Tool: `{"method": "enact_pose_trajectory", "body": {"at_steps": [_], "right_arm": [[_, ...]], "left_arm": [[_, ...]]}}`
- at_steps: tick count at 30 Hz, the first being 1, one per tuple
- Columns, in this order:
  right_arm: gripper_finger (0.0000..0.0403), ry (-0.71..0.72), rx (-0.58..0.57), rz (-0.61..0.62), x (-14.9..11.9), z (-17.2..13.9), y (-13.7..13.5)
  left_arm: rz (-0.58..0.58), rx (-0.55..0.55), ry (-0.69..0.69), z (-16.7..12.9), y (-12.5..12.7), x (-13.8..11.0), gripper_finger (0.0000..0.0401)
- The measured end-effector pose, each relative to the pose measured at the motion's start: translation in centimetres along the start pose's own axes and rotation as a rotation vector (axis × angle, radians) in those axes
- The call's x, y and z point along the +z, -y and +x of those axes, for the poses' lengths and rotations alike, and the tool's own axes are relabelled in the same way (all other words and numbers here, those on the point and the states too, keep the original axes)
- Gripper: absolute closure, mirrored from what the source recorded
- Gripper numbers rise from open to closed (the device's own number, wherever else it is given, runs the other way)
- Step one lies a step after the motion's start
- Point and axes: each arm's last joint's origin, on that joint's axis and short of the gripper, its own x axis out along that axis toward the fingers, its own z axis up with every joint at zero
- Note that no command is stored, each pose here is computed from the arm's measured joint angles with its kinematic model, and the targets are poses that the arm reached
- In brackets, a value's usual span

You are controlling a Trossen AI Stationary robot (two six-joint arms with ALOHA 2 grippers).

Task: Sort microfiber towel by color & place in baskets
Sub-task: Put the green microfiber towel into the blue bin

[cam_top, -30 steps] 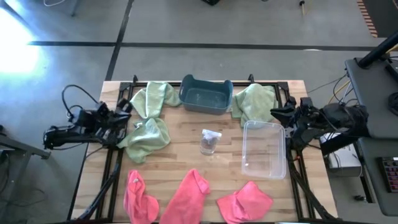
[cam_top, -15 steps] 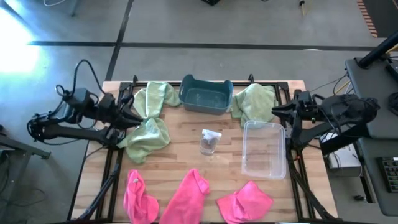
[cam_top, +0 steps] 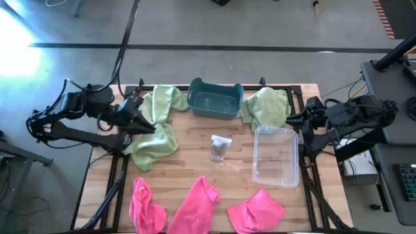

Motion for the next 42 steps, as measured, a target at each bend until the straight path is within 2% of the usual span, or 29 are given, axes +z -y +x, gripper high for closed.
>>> {"method": "enact_pose_trajectory", "body": {"at_steps": [8, 15, 21, 29, 32, 42], "right_arm": [[0.0339, -0.070, -0.060, -0.030, -0.1, 1.5, -0.8], [0.0339, -0.053, -0.095, -0.048, 0.0, 1.7, -0.9], [0.0339, -0.040, -0.105, -0.051, 0.1, 1.7, -0.8], [0.0339, -0.026, -0.120, -0.051, 0.1, 1.6, -0.7], [0.0339, -0.015, -0.131, -0.051, 0.1, 1.6, -0.7], [0.0339, 0.025, -0.175, -0.053, 0.2, 1.5, -0.5]], "left_arm": [[-0.003, 0.215, -0.060, 0.6, -0.8, -0.3, 0.0363], [0.010, 0.472, -0.150, 0.5, -1.7, -1.5, 0.0363], [0.109, 0.626, -0.163, 0.2, -2.1, -1.6, 0.0363], [0.305, 0.915, -0.226, -0.3, -2.8, -1.6, 0.0363], [0.345, 0.940, -0.239, -0.1, -2.9, -1.5, 0.0363], [0.352, 0.941, -0.253, 1.3, -3.1, -1.0, 0.0363]]}}
